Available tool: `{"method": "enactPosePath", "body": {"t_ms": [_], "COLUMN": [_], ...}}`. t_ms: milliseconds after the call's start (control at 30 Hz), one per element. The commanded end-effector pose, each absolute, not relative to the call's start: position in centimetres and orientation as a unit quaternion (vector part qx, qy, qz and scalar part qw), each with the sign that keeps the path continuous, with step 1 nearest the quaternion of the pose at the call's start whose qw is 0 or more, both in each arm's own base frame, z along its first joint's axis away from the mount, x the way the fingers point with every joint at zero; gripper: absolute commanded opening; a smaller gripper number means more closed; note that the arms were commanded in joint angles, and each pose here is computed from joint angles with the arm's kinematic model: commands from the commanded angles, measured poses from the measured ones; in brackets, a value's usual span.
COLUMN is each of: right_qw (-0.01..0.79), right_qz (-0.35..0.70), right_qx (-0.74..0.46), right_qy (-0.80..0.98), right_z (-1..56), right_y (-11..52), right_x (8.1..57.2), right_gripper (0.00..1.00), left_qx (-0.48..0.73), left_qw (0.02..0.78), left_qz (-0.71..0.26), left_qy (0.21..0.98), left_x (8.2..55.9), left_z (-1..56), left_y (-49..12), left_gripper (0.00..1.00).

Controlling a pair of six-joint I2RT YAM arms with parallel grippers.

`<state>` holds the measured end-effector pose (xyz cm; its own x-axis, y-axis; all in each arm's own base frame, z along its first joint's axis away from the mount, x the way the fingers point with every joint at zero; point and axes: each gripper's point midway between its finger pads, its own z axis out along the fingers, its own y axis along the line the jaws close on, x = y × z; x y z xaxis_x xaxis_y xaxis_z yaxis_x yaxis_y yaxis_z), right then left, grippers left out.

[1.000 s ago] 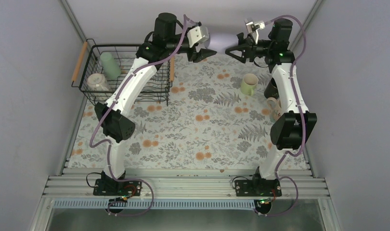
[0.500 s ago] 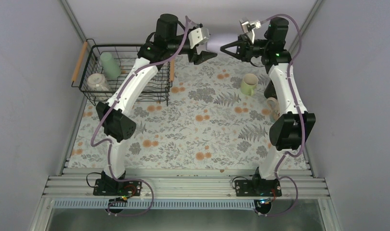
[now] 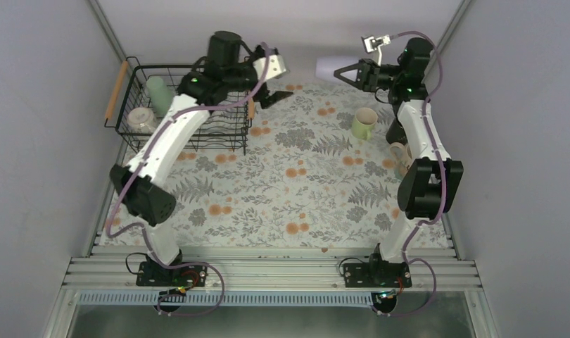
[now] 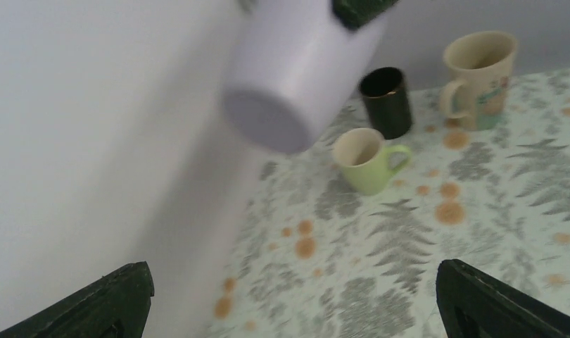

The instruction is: Unload the cups from the dish rack

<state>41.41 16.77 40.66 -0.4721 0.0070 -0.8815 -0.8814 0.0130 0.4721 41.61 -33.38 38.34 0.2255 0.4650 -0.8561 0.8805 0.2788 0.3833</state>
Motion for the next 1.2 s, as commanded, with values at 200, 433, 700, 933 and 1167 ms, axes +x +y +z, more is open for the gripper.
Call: {"method": "enactPosePath", "body": {"t_ms": [200,433,700,933,1167], "right_qw": [0.387,0.459,0.538,0.6,0.478], "right_qz": [0.57,0.529,0.457,0.247,0.091], "right_qx": [-0.471,-0.46,-0.423,-0.425,-0.487], "right_qy": [0.551,0.545,0.567,0.631,0.725], "right_z": [43.0,43.2,40.9,38.0,28.4], "right_y": [15.1,12.8,9.8,10.2,13.2], "right_x": [40.2,45.8,52.0,57.0,57.2], "right_gripper": [0.03,0.05,0.02,0.03,0.02], "left_qx": [0.489,0.449,0.398,0.381,0.379], "left_qw": [0.655,0.689,0.718,0.722,0.657], "left_qz": [-0.033,0.005,0.08,0.103,0.224], "left_qy": [0.576,0.569,0.565,0.568,0.612], "left_x": [41.9,42.2,42.3,42.1,45.1], "left_z": [48.2,51.6,54.7,55.4,50.8], "left_y": [-24.1,-22.9,-20.3,-19.1,-16.1], "left_gripper": [1.0,1.0,1.0,1.0,1.0]}}
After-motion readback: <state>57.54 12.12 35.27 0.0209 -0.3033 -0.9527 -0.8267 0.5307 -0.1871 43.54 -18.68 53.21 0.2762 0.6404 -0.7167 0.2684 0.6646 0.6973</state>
